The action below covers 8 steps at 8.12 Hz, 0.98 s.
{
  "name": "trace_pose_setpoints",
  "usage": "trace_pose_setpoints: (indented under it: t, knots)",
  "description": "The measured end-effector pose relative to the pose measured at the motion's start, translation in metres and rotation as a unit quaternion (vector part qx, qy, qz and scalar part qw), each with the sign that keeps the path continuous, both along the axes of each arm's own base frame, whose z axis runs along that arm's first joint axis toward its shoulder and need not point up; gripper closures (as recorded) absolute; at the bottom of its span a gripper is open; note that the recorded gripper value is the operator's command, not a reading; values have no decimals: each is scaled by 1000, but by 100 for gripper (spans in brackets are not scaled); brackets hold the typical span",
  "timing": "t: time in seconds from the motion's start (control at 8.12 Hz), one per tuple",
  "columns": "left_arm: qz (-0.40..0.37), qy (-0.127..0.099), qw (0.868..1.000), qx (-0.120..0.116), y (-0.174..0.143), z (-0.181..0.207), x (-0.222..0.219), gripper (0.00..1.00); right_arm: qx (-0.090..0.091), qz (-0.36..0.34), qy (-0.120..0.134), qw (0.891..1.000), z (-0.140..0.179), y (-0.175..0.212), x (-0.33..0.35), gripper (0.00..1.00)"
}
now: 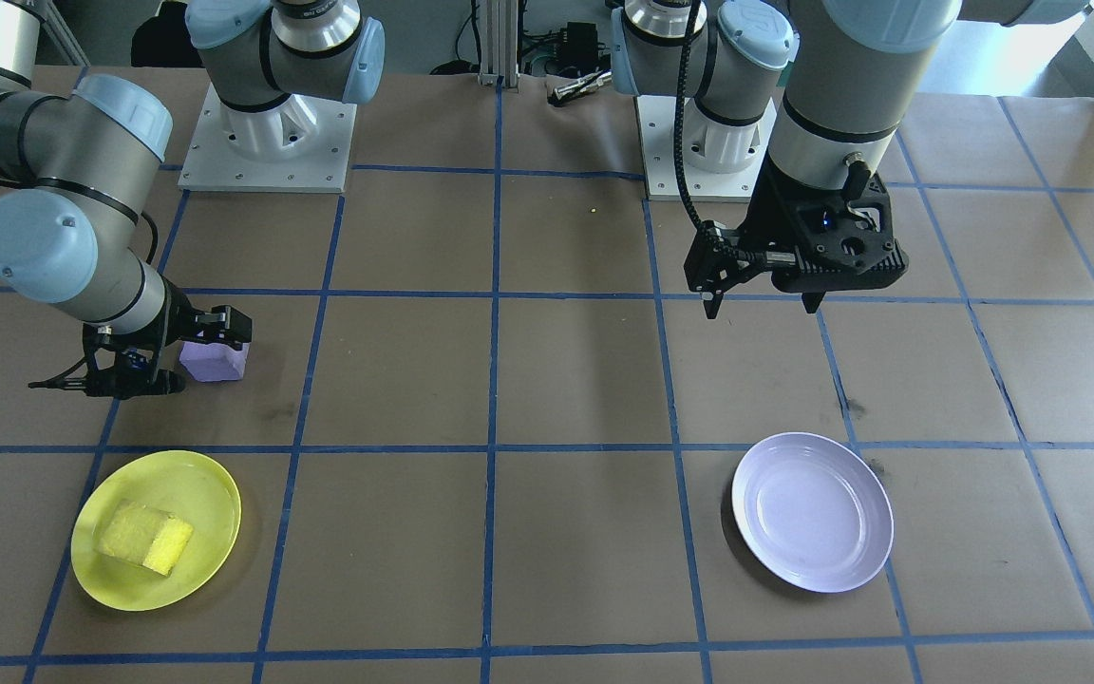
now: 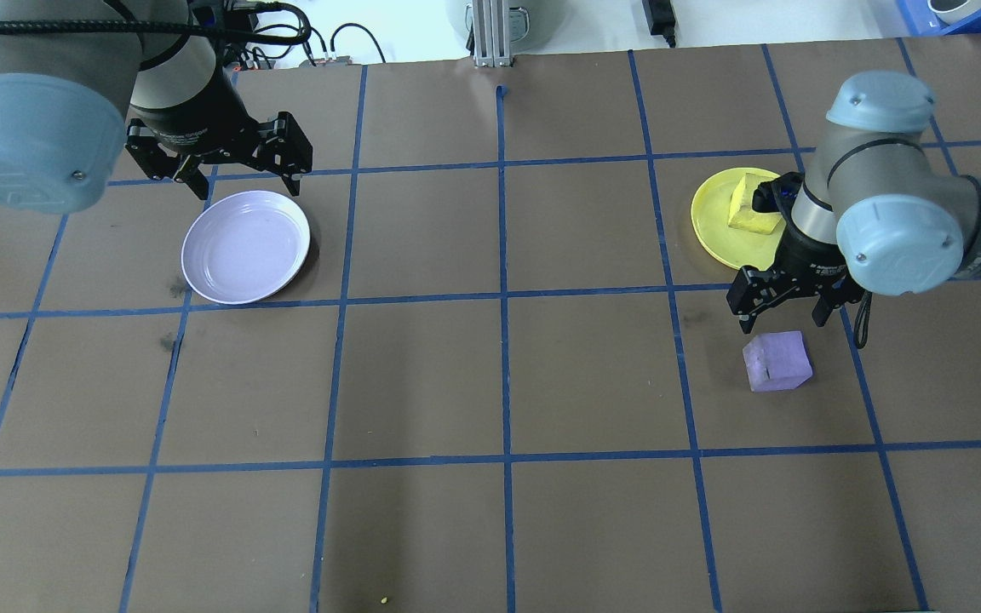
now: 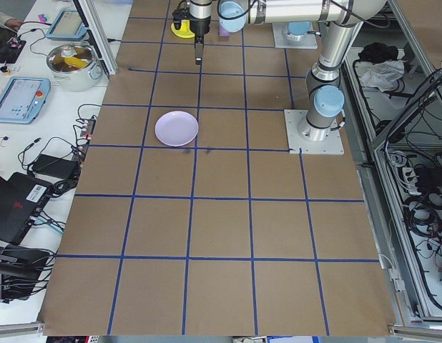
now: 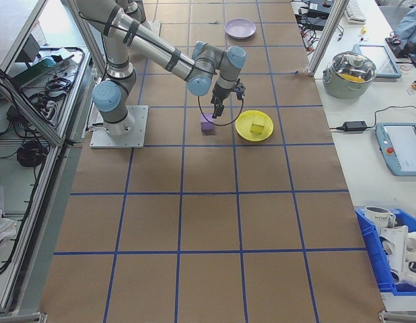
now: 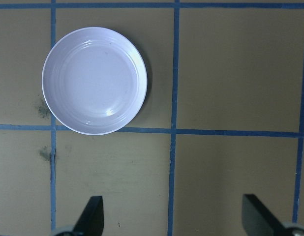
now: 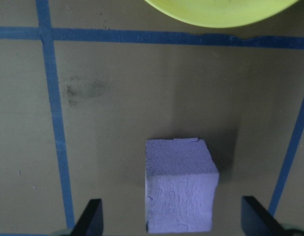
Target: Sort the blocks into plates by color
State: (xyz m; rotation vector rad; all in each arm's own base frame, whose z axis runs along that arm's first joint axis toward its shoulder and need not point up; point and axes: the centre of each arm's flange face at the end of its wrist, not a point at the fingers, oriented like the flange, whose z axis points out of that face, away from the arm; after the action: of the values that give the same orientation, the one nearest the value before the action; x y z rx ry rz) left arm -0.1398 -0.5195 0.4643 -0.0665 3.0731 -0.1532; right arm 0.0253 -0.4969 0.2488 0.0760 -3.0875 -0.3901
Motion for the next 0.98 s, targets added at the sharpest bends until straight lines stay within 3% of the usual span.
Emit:
trace_pose_setpoints:
  t: [0.12, 0.25, 0.37, 0.62, 0.74, 0.98]
  knots:
    - [3, 0, 1000, -1, -1, 0, 3, 0, 0, 6, 5, 1000, -13, 11, 0, 0]
    - [6, 1, 1000, -2, -1, 1, 6, 0, 2, 9, 11, 1000, -21, 16, -1, 9]
    - [8, 1, 1000, -2, -2, 1, 8, 0, 8, 10, 14, 1000, -29, 18, -2, 27]
    - [9, 1, 1000, -2, -2, 1, 10, 0, 21, 9, 14, 1000, -42, 20, -2, 45]
    - [9, 2, 1000, -2, -2, 1, 10, 0, 29, 9, 13, 999, -48, 21, -2, 49]
    - [10, 2, 1000, -2, -3, 0, 10, 0, 38, 13, 16, 999, -51, 23, -2, 48]
